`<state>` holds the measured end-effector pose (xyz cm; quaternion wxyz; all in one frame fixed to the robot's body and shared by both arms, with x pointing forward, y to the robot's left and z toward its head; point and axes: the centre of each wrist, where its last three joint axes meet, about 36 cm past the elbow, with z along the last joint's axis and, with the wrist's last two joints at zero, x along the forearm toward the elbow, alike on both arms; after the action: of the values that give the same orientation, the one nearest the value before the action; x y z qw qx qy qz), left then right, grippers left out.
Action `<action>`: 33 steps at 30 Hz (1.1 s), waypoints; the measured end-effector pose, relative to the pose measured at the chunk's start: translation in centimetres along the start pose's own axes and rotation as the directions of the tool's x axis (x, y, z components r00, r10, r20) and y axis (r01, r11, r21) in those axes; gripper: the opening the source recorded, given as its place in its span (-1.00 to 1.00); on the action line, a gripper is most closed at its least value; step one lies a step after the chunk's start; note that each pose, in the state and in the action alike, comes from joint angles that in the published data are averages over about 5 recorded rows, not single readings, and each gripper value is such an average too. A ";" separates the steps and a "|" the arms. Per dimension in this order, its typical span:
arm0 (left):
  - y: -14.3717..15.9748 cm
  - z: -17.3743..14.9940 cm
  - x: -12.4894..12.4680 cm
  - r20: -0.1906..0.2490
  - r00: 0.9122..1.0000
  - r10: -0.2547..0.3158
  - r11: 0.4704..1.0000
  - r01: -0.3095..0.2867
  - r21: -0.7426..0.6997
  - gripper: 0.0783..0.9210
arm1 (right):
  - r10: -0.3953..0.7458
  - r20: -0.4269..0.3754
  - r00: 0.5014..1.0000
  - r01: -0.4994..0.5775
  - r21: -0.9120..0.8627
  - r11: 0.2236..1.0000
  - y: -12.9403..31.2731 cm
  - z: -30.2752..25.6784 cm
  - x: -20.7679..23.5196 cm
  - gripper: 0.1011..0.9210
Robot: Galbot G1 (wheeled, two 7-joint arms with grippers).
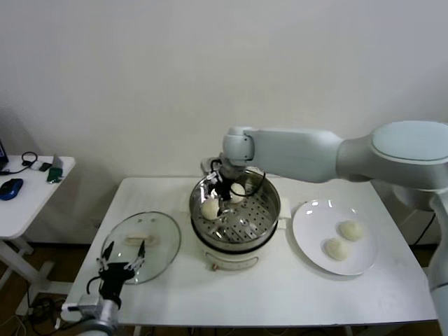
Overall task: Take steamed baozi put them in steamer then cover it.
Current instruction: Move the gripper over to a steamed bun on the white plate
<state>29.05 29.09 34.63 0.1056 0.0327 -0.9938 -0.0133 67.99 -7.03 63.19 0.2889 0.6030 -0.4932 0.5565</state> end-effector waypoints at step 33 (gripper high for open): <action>-0.6 0.1 0.1 -0.009 1.000 0.010 1.000 -0.010 -0.003 0.77 | -0.117 -0.196 0.974 0.034 -0.383 0.923 19.6 29.0 0.5 0.76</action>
<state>28.96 28.53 34.57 0.1101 0.0274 -0.9934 -0.0143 61.20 -39.95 53.57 0.4724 0.4909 -0.5332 0.5016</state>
